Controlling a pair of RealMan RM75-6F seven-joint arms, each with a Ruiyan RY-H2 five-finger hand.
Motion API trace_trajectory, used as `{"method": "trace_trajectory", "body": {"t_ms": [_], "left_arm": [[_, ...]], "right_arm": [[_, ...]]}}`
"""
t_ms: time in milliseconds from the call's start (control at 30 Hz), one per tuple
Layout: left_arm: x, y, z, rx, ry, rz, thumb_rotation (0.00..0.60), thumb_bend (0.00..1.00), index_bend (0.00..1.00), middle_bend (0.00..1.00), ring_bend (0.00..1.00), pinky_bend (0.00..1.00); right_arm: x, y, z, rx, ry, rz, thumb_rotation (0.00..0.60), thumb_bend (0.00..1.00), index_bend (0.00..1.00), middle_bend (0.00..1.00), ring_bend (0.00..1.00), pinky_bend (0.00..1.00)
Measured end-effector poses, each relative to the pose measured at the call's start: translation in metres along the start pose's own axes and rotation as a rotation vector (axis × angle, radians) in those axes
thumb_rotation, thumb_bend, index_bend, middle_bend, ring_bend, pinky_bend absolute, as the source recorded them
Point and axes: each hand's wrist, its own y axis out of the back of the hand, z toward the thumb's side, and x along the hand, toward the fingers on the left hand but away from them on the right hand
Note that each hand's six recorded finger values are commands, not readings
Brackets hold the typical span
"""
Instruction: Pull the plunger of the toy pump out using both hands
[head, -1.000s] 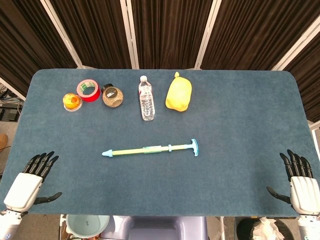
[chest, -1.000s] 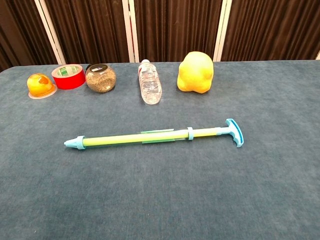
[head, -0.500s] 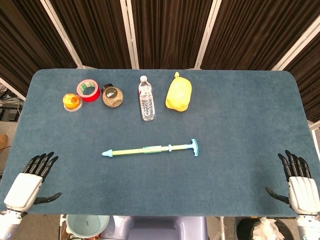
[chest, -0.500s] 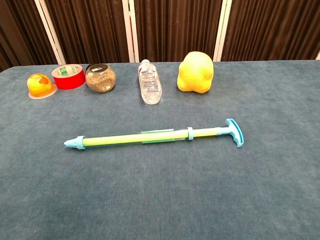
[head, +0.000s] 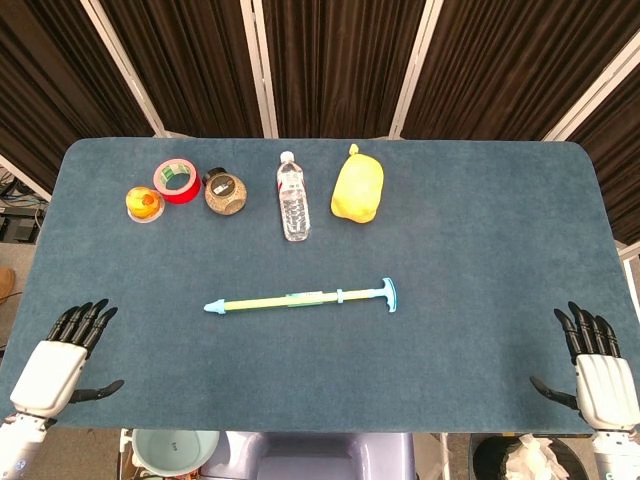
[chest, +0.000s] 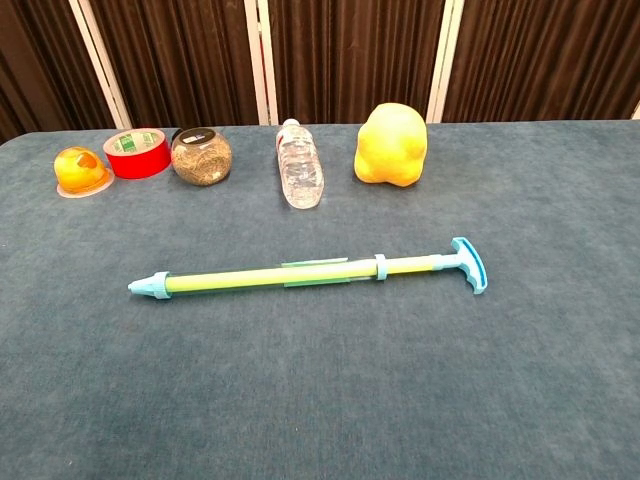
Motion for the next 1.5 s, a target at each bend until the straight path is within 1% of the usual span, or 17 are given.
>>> {"method": "trace_trajectory", "body": {"t_ms": [100,167,267,400,500,633,767,933,1167,1500], "left_arm": [[0.015,0.005,0.006,0.002,-0.005,0.010,0.600,0.11,0.15,0.00,0.00,0.09],[0.026,0.006,0.011,0.001,-0.004,0.005,0.600,0.12,0.18,0.00,0.00,0.09],[0.043,0.004,0.020,0.000,0.000,-0.013,0.600,0.13,0.21,0.00,0.00,0.09],[0.068,-0.001,0.035,0.025,-0.009,-0.033,0.600,0.15,0.31,0.01,0.00,0.09],[0.087,-0.008,0.048,0.038,-0.012,-0.057,0.600,0.16,0.31,0.01,0.00,0.09],[0.113,-0.020,0.074,0.047,-0.029,-0.085,0.600,0.17,0.31,0.01,0.00,0.09],[0.134,-0.032,0.099,0.075,-0.054,-0.099,0.600,0.21,0.31,0.02,0.00,0.09],[0.155,-0.047,0.123,0.112,-0.064,-0.118,0.600,0.25,0.33,0.02,0.00,0.09],[0.171,-0.060,0.142,0.113,-0.043,-0.135,0.600,0.26,0.36,0.03,0.00,0.09],[0.187,-0.073,0.148,0.125,0.006,-0.154,0.600,0.26,0.36,0.03,0.00,0.09]], "right_arm": [[0.000,-0.001,0.002,-0.001,0.006,0.000,0.600,0.13,0.08,0.00,0.00,0.05],[0.000,-0.001,0.002,-0.001,0.008,0.002,0.600,0.13,0.08,0.00,0.00,0.05],[-0.001,-0.003,0.003,-0.002,0.009,0.006,0.600,0.13,0.08,0.00,0.00,0.05],[-0.002,-0.003,0.003,-0.004,0.010,0.008,0.600,0.14,0.08,0.00,0.00,0.05],[-0.001,-0.003,0.003,-0.004,0.010,0.009,0.600,0.14,0.08,0.00,0.00,0.05],[-0.001,-0.003,0.003,-0.004,0.012,0.010,0.600,0.14,0.08,0.00,0.00,0.05],[-0.001,-0.003,0.003,-0.005,0.009,0.010,0.600,0.14,0.08,0.00,0.00,0.05],[-0.001,-0.002,0.000,-0.009,0.001,0.009,0.600,0.14,0.08,0.00,0.00,0.05],[-0.001,0.001,-0.002,-0.015,-0.005,0.006,0.600,0.15,0.08,0.00,0.00,0.05],[0.000,0.001,-0.001,-0.024,-0.004,0.009,0.600,0.14,0.08,0.00,0.00,0.05]]}}
